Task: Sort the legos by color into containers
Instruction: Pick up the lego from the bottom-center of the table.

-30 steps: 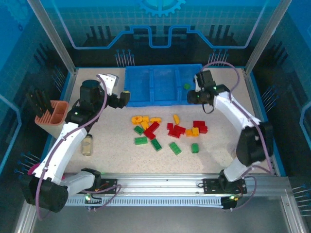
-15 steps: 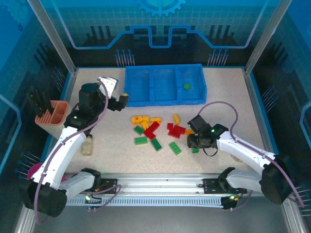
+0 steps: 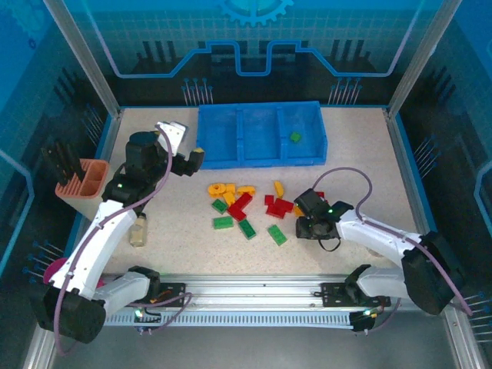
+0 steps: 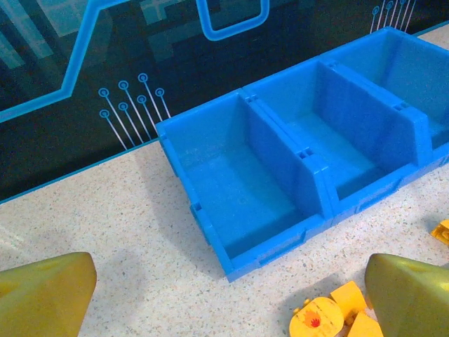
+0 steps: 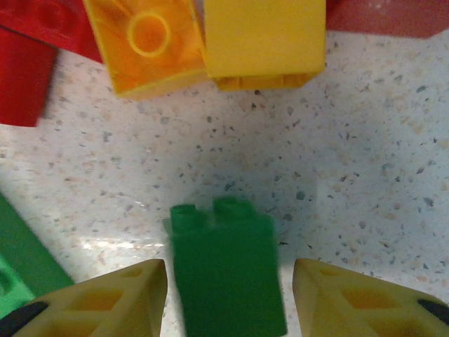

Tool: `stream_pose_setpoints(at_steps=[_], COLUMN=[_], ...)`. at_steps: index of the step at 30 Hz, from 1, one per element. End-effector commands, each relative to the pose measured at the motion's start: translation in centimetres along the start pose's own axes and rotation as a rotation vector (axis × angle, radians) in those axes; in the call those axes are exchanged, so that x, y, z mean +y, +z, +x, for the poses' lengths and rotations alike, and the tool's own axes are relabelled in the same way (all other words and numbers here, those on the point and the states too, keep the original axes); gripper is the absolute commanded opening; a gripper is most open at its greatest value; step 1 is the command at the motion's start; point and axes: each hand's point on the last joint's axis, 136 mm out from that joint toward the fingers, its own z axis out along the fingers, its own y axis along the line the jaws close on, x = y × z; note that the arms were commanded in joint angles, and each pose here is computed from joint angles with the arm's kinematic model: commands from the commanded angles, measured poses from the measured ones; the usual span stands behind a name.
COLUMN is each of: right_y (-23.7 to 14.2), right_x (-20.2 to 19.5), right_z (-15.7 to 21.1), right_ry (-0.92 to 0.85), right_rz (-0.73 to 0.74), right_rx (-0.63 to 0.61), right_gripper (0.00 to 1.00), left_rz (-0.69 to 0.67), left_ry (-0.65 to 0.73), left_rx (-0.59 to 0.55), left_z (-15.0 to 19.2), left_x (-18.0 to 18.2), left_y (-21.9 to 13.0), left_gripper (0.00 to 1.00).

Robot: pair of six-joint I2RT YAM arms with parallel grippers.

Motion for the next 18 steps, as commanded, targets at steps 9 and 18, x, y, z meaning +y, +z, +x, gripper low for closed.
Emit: stream_pose_setpoints(at_steps=[9,18], right_y=[1.9,1.7], right_x=[-0.2,0.4], right_z=[1.2,-0.3], right_ry=[-0.024,-0.087], right_rz=[0.063,0.08], right_rx=[0.062,0.043], right_gripper=[0.41,0.31], left_rz=[0.014,0.018], left_ry=[0.02,0.018], left_rx=[0.003,0.0], left_z=[0.3,0.4], left_x=[-0.5,-0.6], left_y=[0.2,0.3], left_gripper=[0.99,0.99])
